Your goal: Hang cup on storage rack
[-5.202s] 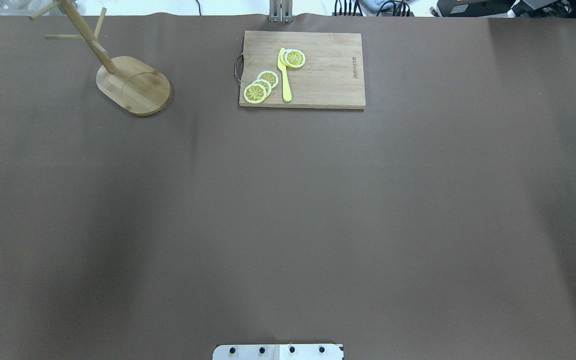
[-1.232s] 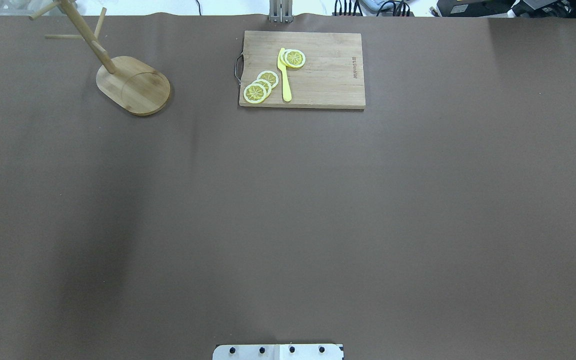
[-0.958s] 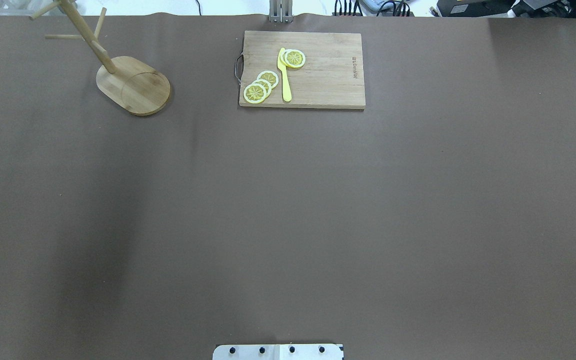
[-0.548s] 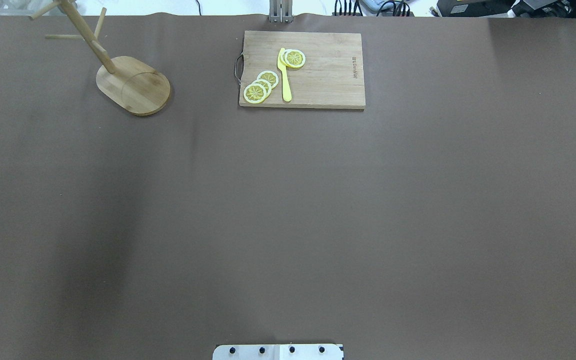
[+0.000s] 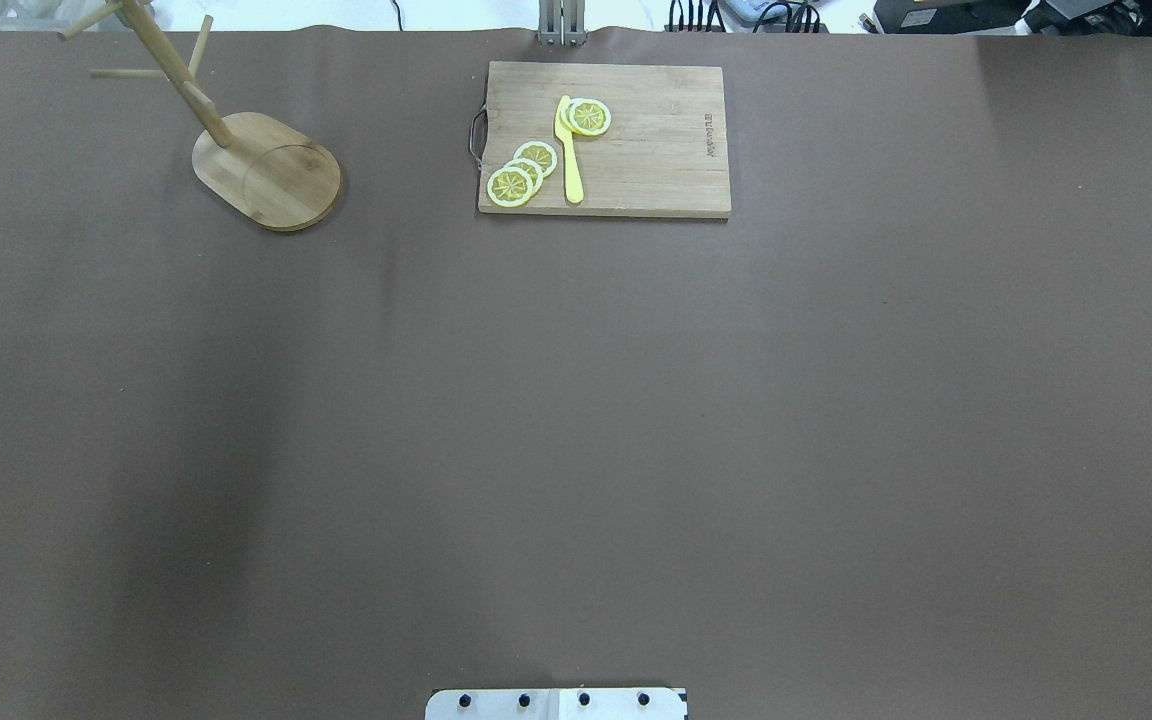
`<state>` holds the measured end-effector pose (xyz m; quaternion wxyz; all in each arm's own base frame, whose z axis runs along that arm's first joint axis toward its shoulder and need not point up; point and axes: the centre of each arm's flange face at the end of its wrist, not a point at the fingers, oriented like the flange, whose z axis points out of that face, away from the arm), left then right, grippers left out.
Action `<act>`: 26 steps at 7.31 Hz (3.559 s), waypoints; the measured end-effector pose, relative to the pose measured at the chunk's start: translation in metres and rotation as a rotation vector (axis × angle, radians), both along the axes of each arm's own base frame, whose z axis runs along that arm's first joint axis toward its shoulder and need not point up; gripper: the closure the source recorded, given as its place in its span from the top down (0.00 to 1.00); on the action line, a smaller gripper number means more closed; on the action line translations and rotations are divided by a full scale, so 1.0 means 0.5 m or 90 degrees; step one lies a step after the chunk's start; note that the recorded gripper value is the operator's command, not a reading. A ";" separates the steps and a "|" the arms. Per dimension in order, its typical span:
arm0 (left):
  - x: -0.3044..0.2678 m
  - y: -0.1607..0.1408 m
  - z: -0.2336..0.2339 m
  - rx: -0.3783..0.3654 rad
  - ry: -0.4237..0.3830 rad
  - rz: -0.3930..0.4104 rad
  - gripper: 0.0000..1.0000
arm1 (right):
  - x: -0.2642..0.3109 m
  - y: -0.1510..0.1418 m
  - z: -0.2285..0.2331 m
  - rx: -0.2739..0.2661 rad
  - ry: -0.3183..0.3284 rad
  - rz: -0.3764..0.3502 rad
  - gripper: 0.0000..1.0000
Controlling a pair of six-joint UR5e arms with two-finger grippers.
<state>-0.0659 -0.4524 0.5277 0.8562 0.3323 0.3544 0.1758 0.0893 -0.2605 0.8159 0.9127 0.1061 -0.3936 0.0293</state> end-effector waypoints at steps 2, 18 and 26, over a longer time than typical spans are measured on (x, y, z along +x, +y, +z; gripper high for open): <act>0.000 0.000 0.000 0.000 0.000 0.000 0.99 | -0.003 -0.005 -0.002 0.002 0.000 -0.004 0.00; 0.011 -0.002 -0.008 -0.035 0.046 0.000 0.99 | -0.564 -0.461 -0.974 -0.265 -0.101 0.238 0.00; 0.015 -0.006 -0.003 -0.047 0.050 -0.005 0.99 | -1.119 -0.445 -1.311 -0.157 -0.015 0.126 0.00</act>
